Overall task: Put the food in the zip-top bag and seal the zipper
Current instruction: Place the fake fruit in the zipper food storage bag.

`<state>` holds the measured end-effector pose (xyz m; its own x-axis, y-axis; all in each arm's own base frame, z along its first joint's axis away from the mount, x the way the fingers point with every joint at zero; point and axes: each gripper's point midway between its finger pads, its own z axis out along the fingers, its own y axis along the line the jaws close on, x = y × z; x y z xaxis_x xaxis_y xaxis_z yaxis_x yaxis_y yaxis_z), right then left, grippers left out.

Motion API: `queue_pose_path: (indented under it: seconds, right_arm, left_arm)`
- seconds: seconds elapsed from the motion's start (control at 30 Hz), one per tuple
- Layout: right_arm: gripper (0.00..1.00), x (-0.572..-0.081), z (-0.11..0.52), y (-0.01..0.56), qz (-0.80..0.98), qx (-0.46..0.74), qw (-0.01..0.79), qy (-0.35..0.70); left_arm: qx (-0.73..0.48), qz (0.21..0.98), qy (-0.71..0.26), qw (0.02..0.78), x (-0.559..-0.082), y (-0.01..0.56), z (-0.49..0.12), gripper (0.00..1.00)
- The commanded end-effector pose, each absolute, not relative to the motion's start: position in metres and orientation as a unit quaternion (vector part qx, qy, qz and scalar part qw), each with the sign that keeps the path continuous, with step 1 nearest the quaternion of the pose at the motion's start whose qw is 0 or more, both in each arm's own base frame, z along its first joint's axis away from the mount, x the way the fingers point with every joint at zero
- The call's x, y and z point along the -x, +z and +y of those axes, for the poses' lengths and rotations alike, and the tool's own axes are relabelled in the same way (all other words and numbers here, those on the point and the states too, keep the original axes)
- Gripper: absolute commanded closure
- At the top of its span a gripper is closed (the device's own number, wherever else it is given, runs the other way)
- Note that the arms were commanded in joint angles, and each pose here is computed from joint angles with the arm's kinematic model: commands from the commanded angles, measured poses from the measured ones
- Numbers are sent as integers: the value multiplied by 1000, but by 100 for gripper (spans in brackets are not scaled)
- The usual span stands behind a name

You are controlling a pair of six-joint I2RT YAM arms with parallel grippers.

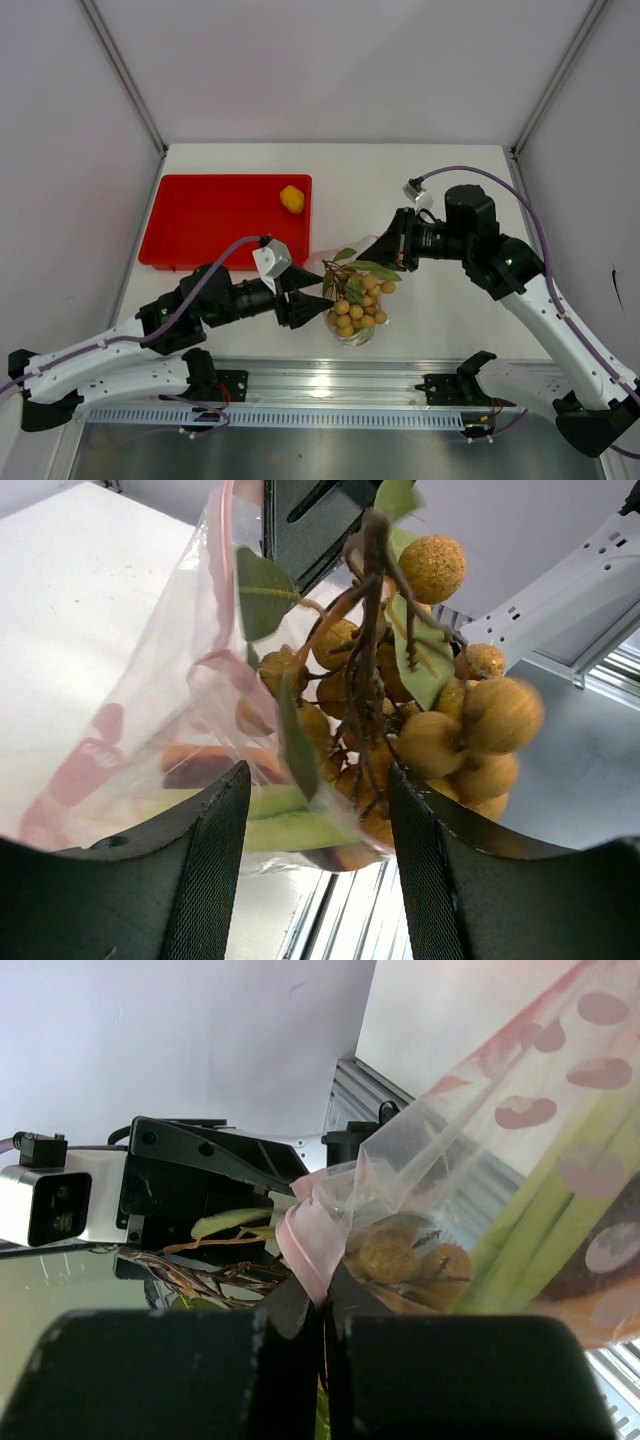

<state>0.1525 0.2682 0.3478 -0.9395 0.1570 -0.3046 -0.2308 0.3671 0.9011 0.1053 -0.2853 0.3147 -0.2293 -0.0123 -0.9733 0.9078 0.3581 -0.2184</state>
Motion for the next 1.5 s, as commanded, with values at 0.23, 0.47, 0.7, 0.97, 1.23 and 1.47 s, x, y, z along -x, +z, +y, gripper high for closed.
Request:
queue_pose_path:
  seconds: [0.23, 0.47, 0.7, 0.97, 1.23, 1.47]
  right_arm:
    - [100, -139, 267, 376, 775, 67, 191, 599]
    - [100, -135, 264, 373, 778, 72, 191, 595]
    - [100, -132, 263, 370, 778, 76, 190, 595]
    - [100, -133, 265, 370, 778, 79, 191, 594]
    - [100, -134, 265, 371, 777, 78, 192, 594]
    - [100, -133, 266, 372, 776, 79, 192, 596]
  left_arm:
    - [-379, 568, -468, 561, -89, 340, -270, 30]
    - [-385, 544, -473, 577, -92, 364, -269, 24]
    - [-285, 576, -515, 567, -113, 394, -266, 23]
    - [-307, 537, -549, 562, -103, 421, -281, 14]
    - [-335, 509, -563, 559, -99, 426, -296, 12]
    - [-340, 522, -560, 546, -103, 422, -306, 17]
